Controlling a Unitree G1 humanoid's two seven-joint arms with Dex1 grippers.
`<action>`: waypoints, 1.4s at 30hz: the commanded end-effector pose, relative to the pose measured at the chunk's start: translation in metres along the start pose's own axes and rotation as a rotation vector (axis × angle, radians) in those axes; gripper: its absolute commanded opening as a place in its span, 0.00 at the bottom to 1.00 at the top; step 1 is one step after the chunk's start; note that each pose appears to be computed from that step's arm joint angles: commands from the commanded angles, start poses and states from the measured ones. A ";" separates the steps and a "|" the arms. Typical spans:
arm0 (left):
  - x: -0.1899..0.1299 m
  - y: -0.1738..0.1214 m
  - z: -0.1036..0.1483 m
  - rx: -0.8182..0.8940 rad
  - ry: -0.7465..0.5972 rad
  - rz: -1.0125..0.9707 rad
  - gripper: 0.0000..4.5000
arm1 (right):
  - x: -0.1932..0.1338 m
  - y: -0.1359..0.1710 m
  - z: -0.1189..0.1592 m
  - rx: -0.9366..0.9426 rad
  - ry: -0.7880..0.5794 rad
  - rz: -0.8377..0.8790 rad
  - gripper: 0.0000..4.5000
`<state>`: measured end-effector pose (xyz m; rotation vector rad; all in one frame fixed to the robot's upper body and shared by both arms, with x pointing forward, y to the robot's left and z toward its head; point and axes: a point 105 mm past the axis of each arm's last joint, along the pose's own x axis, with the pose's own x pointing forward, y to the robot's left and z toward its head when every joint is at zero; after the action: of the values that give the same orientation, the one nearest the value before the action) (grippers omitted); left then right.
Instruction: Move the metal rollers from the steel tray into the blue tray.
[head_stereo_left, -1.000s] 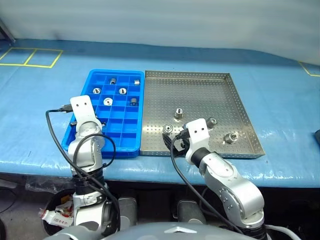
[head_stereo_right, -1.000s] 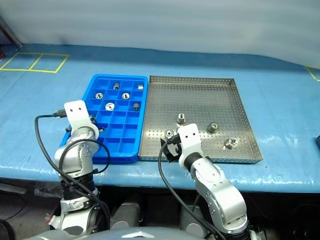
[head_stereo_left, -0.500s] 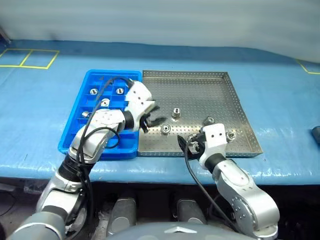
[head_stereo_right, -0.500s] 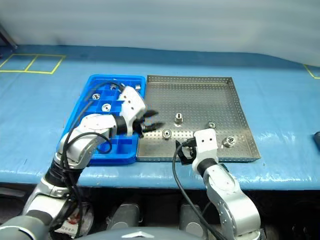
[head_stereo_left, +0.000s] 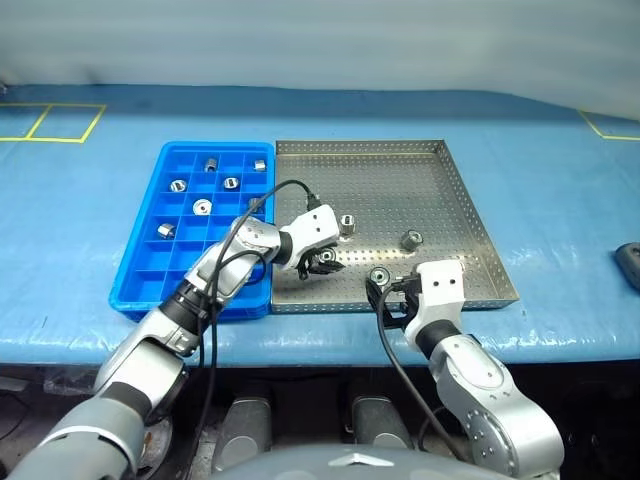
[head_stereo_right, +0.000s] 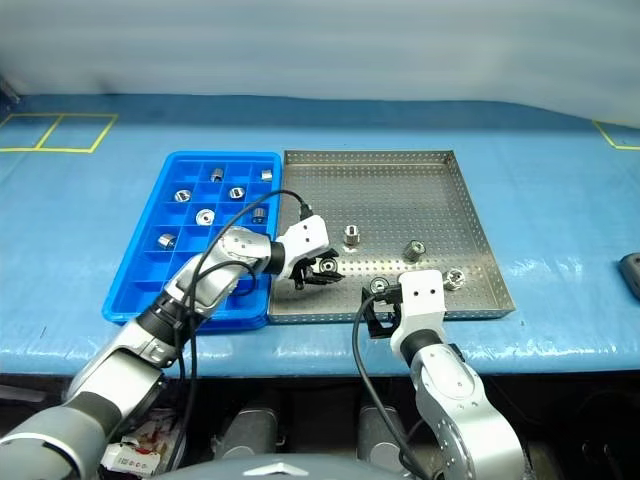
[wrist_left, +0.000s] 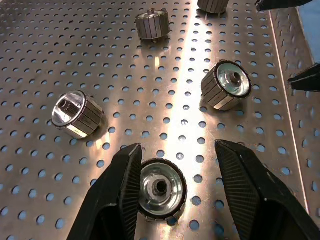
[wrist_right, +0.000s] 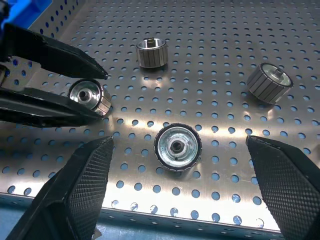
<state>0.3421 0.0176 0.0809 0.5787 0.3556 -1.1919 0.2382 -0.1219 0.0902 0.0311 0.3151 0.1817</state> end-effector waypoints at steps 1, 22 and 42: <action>0.002 0.013 0.014 0.030 -0.028 0.062 0.64 | -0.006 0.002 0.014 -0.004 -0.068 -0.005 1.00; -0.005 0.009 -0.012 -0.014 0.030 0.052 0.87 | -0.001 0.002 0.016 -0.011 -0.066 0.002 1.00; -0.103 0.074 0.023 -0.385 -0.300 0.747 0.40 | 0.012 0.024 0.021 -0.032 -0.065 0.128 1.00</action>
<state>0.3763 0.0825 0.1603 0.1609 0.1301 -0.5703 0.2508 -0.1033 0.1012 0.0196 0.2715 0.2747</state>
